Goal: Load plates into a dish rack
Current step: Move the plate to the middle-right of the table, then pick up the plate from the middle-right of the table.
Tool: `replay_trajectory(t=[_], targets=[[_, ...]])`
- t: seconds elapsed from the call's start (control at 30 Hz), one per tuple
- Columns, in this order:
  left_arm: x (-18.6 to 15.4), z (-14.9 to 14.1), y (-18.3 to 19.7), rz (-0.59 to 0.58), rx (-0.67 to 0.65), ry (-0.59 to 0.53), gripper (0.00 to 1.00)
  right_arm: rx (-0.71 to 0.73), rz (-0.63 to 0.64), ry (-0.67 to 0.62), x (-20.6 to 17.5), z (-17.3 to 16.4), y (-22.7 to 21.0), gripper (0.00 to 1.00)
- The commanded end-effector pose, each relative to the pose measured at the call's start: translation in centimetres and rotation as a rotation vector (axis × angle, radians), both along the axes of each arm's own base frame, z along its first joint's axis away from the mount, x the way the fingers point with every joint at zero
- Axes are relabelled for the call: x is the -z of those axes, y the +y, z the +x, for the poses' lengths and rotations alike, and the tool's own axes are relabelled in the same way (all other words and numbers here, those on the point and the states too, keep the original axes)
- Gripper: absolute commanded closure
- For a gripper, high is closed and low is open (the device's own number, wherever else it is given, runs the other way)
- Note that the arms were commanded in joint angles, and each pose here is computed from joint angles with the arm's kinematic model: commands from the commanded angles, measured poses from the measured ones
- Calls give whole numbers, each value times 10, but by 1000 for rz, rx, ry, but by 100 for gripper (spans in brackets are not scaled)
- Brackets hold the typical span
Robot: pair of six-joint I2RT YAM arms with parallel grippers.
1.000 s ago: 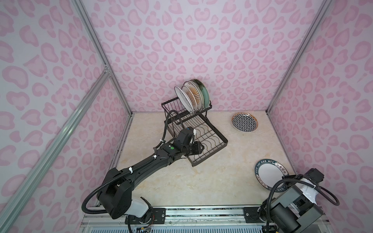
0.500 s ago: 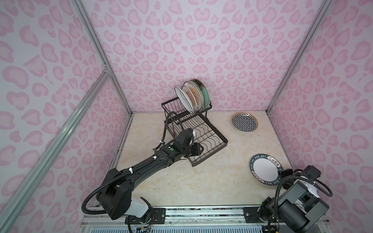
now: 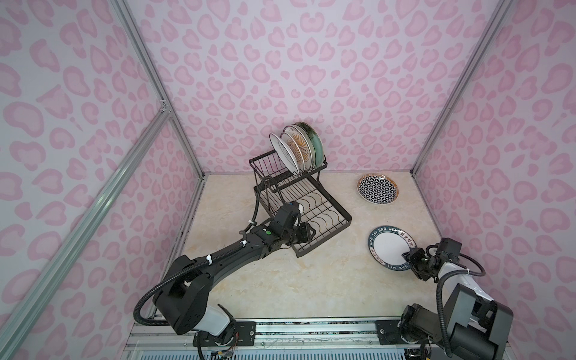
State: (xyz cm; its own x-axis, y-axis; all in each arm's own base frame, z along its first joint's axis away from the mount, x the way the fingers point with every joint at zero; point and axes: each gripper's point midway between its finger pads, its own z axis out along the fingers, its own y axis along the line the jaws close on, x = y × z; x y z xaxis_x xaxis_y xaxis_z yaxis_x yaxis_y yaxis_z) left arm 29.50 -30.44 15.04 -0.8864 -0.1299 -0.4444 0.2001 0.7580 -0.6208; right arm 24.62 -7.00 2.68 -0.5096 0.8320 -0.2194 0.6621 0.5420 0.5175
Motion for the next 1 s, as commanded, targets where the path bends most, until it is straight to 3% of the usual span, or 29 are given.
replay_trajectory(t=[0.0, 0.4, 0.8, 0.97], targets=[[-8, 3, -6, -40, -3, -23, 61, 11, 23, 16, 9, -1, 8, 47], [-9, 7, -18, -70, -17, -14, 62, -9, 61, 29, 27, 5, 27, 54], [-9, 15, -39, -100, 6, 0, 62, -31, 75, 28, 27, 7, 30, 69], [-12, 15, -40, -103, 9, -4, 62, -34, 76, 30, 28, 7, 30, 79]])
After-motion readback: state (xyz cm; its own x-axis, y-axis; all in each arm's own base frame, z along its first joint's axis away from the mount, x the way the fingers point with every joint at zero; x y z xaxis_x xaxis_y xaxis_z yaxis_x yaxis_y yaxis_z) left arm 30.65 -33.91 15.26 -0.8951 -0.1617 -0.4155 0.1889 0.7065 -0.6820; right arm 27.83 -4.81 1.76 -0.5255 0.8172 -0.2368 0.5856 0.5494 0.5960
